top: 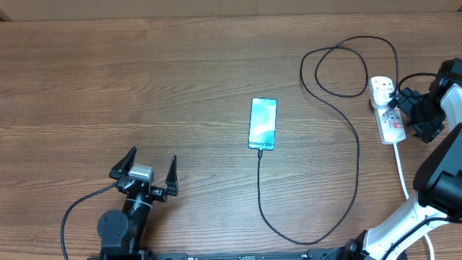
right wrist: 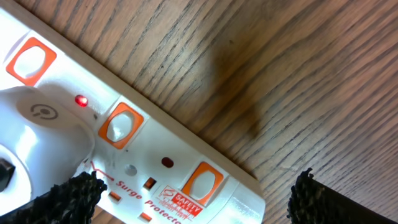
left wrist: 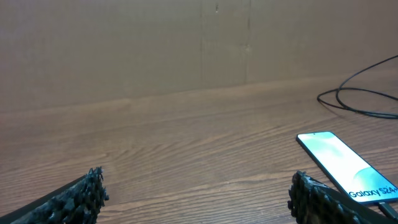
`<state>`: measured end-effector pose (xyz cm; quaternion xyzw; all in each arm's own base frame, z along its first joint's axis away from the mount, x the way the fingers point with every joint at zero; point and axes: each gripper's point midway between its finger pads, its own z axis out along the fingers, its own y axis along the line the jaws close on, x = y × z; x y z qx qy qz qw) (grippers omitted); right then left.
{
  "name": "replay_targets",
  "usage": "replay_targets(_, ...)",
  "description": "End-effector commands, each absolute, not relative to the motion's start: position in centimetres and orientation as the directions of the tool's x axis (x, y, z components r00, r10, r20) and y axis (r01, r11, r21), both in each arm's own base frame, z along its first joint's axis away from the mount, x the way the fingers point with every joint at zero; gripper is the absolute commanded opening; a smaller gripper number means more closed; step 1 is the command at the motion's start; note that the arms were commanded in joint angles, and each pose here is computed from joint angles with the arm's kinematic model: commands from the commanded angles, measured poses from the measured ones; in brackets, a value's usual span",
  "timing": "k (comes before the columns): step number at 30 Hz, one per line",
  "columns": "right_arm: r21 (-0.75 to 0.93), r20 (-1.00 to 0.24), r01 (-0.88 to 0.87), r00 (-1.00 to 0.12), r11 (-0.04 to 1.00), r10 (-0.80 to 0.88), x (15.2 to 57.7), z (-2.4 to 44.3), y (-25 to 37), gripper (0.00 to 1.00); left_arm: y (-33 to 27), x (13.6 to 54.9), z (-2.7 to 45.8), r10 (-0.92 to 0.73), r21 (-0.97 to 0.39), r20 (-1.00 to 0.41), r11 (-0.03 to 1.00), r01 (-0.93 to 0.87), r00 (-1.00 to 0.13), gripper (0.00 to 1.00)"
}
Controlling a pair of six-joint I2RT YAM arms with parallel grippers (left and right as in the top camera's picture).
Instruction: Plug charger to phone and switch on socket
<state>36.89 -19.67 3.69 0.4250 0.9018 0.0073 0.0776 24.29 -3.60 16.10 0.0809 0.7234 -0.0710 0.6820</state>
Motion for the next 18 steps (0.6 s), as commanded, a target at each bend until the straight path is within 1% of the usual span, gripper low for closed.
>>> replay_targets(1,0.106,-0.188,0.752,-0.627,0.651,0.756,38.1,5.7,-19.8,1.00,-3.6,24.2,16.1,0.002,-0.009,-0.999,0.977,0.215,-0.054,0.99)
replay_targets(5,0.146,-0.292,0.732,-0.610,0.665,0.736,38.6,10.4,-19.6,1.00,-3.6,24.2,16.1,0.002,-0.009,-0.999,0.977,0.215,-0.054,1.00)
replay_targets(11,0.227,-0.505,0.668,-0.541,0.708,0.673,38.2,20.8,-17.9,1.00,-3.6,24.2,16.1,0.002,-0.009,-0.999,0.977,0.215,-0.054,1.00)
replay_targets(15,0.276,-0.637,0.580,-0.487,0.766,0.598,37.1,27.9,-14.6,1.00,-3.6,24.2,16.1,0.003,-0.009,-0.999,0.977,0.215,-0.054,0.99)
replay_targets(18,0.301,-0.705,0.487,-0.466,0.820,0.535,36.3,31.8,-11.0,1.00,-3.6,24.2,16.1,0.002,-0.009,-0.999,0.977,0.215,-0.054,0.99)
